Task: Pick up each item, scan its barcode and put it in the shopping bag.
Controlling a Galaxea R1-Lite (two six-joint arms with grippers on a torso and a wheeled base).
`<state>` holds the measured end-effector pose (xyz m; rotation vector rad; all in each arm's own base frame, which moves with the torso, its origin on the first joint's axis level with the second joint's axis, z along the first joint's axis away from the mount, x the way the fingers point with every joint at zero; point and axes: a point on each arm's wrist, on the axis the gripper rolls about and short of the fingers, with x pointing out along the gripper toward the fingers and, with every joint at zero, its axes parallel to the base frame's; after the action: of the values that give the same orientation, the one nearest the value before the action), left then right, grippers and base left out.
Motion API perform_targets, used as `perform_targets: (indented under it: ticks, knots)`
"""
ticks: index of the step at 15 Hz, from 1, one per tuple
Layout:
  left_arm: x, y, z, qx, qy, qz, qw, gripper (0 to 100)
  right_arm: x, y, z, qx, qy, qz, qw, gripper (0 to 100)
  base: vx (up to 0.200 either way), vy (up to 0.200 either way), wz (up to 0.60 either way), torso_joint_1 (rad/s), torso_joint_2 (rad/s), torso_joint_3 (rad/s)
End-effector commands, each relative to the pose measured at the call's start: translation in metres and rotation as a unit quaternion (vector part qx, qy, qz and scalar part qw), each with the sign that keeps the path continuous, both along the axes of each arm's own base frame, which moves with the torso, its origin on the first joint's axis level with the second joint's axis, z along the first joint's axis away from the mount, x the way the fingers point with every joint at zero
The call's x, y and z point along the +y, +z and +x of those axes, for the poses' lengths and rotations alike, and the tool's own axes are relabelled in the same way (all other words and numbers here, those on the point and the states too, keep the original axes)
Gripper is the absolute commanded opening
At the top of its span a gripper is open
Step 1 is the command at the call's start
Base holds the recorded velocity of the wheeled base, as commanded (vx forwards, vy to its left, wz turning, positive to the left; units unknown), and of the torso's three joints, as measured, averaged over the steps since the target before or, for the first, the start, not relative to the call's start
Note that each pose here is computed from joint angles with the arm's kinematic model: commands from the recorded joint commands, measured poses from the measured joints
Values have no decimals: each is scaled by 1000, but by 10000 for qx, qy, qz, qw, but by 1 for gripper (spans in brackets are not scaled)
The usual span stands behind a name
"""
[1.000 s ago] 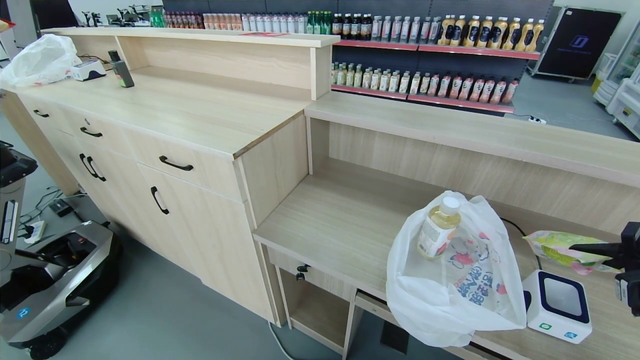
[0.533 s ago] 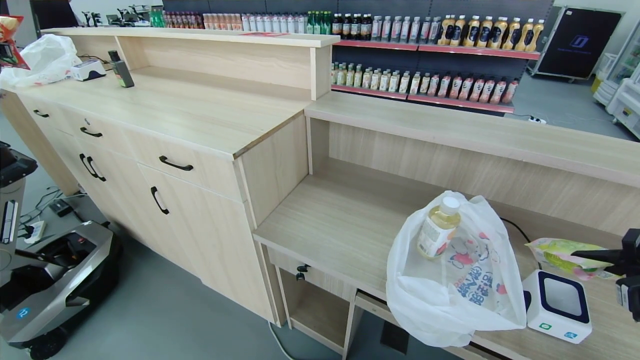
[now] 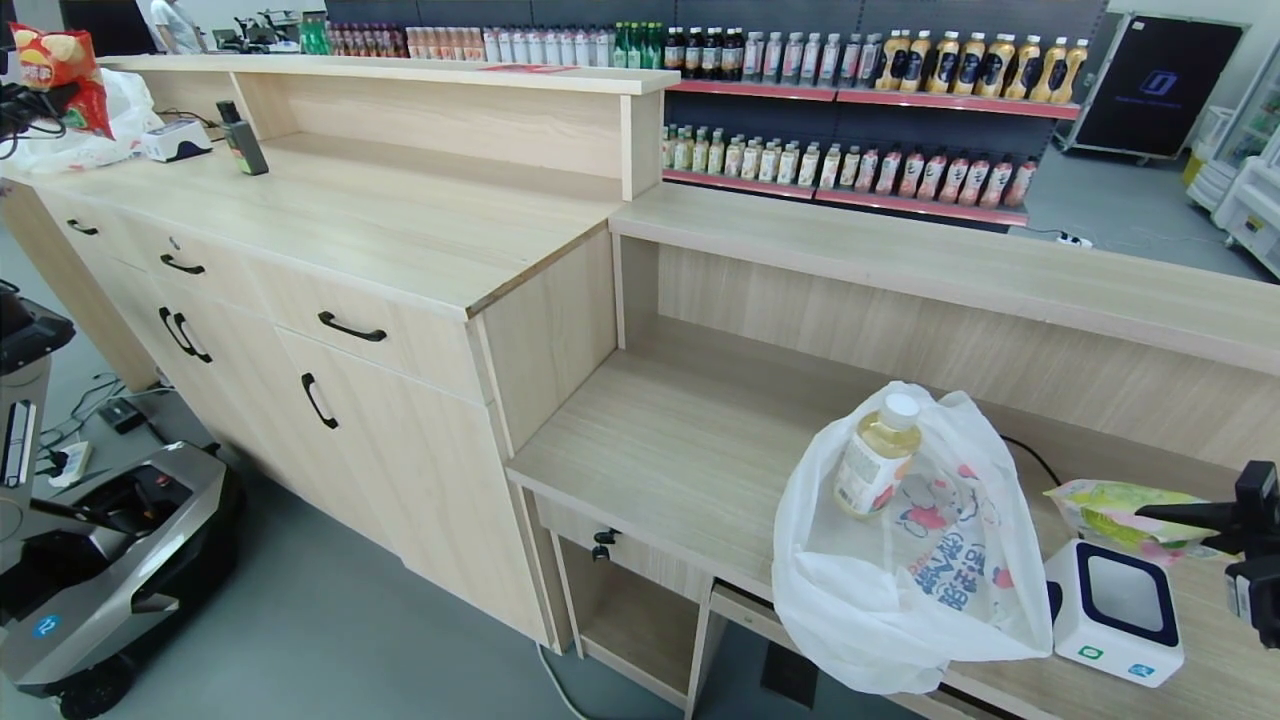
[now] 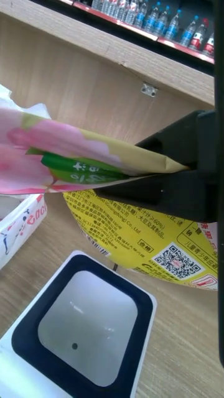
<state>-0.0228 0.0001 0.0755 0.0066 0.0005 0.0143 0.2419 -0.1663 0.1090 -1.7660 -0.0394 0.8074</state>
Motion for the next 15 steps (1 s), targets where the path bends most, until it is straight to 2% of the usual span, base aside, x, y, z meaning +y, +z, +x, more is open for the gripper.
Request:
perform_targets:
  ticks: [1, 11, 15]
  knots:
    - [0, 0, 0, -2, 5, -2, 10000, 0, 1, -3, 2, 32, 36, 29, 10000, 0, 0, 0, 0, 0, 0, 0]
    - [0, 0, 0, -2, 5, -2, 10000, 0, 5, -7, 4, 53, 174, -8, 9998, 0, 0, 0, 0, 0, 0, 0]
    - [0, 0, 0, -2, 5, -2, 10000, 0, 3, 4, 2, -181, 176, -242, 9994, 0, 0, 0, 0, 0, 0, 0]
